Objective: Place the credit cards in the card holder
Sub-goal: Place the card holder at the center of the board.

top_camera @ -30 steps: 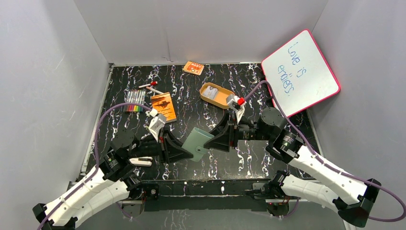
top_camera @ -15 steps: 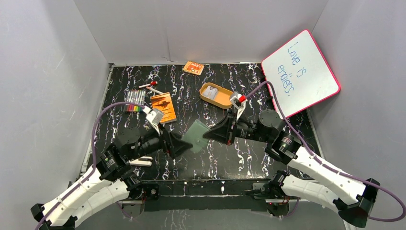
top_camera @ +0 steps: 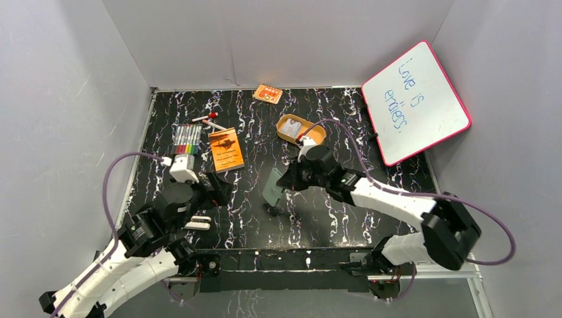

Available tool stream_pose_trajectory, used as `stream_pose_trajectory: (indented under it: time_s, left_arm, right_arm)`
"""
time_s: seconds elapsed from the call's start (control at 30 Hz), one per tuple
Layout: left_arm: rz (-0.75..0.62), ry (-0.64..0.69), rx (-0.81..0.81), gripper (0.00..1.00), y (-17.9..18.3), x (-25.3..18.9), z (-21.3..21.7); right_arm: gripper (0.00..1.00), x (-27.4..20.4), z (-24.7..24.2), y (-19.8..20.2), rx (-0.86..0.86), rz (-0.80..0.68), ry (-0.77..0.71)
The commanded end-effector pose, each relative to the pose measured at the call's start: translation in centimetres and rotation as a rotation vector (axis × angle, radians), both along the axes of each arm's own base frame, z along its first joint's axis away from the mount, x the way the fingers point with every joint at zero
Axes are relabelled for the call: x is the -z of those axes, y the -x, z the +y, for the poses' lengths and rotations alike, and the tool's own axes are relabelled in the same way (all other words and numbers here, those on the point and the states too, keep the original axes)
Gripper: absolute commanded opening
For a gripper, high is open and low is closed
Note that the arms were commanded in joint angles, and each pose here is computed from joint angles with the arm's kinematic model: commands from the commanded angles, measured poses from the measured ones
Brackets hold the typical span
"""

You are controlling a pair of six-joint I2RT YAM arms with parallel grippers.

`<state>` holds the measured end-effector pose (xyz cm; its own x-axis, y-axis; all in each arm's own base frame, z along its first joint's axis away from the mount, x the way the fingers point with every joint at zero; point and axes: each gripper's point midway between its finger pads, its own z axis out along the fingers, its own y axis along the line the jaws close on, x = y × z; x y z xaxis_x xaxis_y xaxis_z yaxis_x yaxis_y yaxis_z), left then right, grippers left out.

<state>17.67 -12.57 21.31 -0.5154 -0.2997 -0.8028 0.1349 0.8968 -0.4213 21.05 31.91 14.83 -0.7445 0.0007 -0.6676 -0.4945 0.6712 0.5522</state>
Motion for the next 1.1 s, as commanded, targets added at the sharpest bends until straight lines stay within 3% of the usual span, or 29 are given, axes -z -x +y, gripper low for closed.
stream_pose_trajectory:
  time_s: [0.0,0.2,0.5,0.63,0.7,1.07]
  left_arm:
    - [-0.093,0.005,-0.072,0.9,-0.5,-1.4,2.0]
    - [-0.094,-0.007,-0.009,0.86,-0.5,-0.6,0.8]
    - [-0.061,-0.055,0.016,0.85,-0.7,0.7,0.2]
    - [-0.06,-0.064,0.016,0.85,-0.8,0.8,0.2]
    - [-0.058,-0.068,0.019,0.85,-0.8,0.9,0.1]
    - [-0.046,-0.082,0.003,0.85,-0.9,1.2,0.3]
  right_arm:
    - [0.0,-2.1,4.0,-1.0,-0.028,0.013,-0.201]
    - [0.0,2.8,3.0,-5.1,0.173,0.074,-0.166]
    - [0.0,7.5,1.7,-6.4,0.172,0.186,-0.085]
    - [0.29,8.3,-0.2,-6.2,0.198,0.195,-0.047]
    - [0.38,8.4,-0.7,-6.0,0.2,0.197,-0.043]
    - [0.51,9.0,-1.9,-5.8,0.21,0.205,-0.016]
